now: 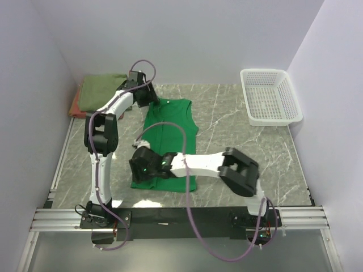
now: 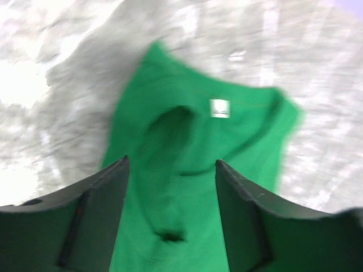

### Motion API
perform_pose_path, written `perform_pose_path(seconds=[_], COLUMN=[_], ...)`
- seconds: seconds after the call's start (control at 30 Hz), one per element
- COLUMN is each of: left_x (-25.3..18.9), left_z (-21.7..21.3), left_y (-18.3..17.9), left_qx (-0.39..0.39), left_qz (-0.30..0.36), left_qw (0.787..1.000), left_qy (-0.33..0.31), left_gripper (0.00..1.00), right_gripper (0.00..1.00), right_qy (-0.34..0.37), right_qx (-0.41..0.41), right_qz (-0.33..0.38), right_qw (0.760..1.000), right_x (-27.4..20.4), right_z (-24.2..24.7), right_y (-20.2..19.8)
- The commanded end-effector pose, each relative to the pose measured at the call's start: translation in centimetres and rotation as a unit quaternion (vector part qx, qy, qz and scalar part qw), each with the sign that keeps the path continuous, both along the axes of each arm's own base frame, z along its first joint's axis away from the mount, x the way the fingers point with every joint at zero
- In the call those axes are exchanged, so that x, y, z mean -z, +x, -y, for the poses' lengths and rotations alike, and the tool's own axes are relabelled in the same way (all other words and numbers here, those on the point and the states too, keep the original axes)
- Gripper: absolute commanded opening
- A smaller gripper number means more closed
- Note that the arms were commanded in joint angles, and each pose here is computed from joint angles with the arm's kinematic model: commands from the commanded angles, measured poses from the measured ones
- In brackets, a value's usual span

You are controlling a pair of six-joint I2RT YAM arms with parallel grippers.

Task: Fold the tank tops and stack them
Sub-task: Fold the tank top

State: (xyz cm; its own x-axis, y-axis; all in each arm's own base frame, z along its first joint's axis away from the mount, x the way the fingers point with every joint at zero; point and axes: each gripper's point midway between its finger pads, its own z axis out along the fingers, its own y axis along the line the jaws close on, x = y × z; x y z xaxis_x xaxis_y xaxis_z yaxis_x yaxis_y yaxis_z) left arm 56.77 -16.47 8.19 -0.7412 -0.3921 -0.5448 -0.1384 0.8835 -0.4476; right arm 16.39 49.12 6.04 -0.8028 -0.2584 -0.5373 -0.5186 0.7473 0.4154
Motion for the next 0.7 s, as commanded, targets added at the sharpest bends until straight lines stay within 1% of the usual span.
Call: perform_pose_path(seconds=[0.0,0.03,0.07,0.1,0.13,0.17,0.2,0.23,0.27,0.3,0.33,0.37,0.4,0.43,0.47,0.5,0.53,0.57,0.6,0.63,0.67], left_x=[-12.6,-14.1,-15.1,-17.5,-18.4,-17.8,-19.7,-19.6,-17.9,-18.8,-18.2,-16.0,-16.4,-15.6,-13.0,-13.5,-12.6,-10.0,-10.6,-10.3,-8.0], left_z=[2.8,3.1,3.1,2.9,2.7,2.4,2.3,2.4,2.8,3.1,3.5,4.8,5.2,5.7,7.2,7.8,8.2,9.1,9.3,9.7,10.3], left_y=[1.1,0.7,0.6,0.0,-0.4,-0.9,-2.0,-2.7,-3.9,-5.2,-6.1,-7.9,-9.4,-10.6,-13.0,-14.6,-15.9,-18.6,-20.0,-21.0,-23.5], left_qx=[0.058,0.063,0.062,0.052,0.040,0.029,0.016,0.007,-0.001,-0.002,-0.004,0.001,0.003,0.005,0.019,0.028,0.034,0.048,0.051,0.056,0.070], left_qz=[0.144,0.157,0.172,0.190,0.195,0.192,0.201,0.197,0.176,0.179,0.168,0.141,0.142,0.132,0.100,0.104,0.095,0.066,0.074,0.076,0.054], left_qw=[0.986,0.983,0.980,0.976,0.975,0.976,0.972,0.973,0.977,0.976,0.979,0.984,0.984,0.986,0.991,0.989,0.990,0.992,0.991,0.990,0.991], left_qy=[-0.060,-0.072,-0.079,-0.092,-0.097,-0.101,-0.117,-0.120,-0.117,-0.123,-0.119,-0.109,-0.106,-0.101,-0.092,-0.102,-0.101,-0.092,-0.101,-0.106,-0.099], left_gripper=[0.68,0.71,0.72,0.73,0.74,0.74,0.73,0.73,0.72,0.71,0.69,0.68,0.67,0.66,0.65,0.63,0.60,0.59,0.58,0.56,0.56], right_gripper=[0.59,0.60,0.61,0.61,0.61,0.61,0.61,0.61,0.62,0.62,0.61,0.62,0.62,0.62,0.61,0.61,0.61,0.59,0.59,0.57,0.56], right_qy=[0.102,0.093,0.091,0.096,0.082,0.076,0.076,0.061,0.045,0.030,0.020,0.009,0.002,0.001,0.002,0.007,0.010,0.013,0.006,0.010,0.008], right_qx=[0.027,0.056,0.073,0.091,0.127,0.156,0.176,0.214,0.226,0.240,0.252,0.276,0.282,0.286,0.309,0.304,0.304,0.304,0.307,0.298,0.296], right_qz=[0.079,0.086,0.088,0.091,0.088,0.089,0.090,0.091,0.084,0.081,0.087,0.089,0.081,0.076,0.066,0.046,0.039,0.032,0.020,0.012,0.007], right_qw=[0.991,0.990,0.989,0.987,0.985,0.981,0.977,0.971,0.969,0.967,0.963,0.957,0.956,0.955,0.949,0.952,0.952,0.952,0.951,0.955,0.955], right_x=[-11.1,-11.2,-11.7,-13.2,-12.6,-12.7,-13.3,-12.5,-12.0,-11.5,-11.8,-11.4,-10.7,-10.3,-9.8,-8.4,-7.9,-7.3,-5.9,-5.4,-4.9], right_z=[1.5,3.4,4.6,6.5,9.1,11.1,13.1,16.1,17.8,19.1,20.3,22.3,23.1,23.8,25.7,25.7,26.0,26.2,26.6,26.3,26.2], right_y=[2.8,4.3,4.9,5.6,7.7,9.3,10.1,12.7,13.4,14.3,15.6,17.2,18.1,18.8,20.4,21.1,21.8,22.6,23.9,24.3,24.8])
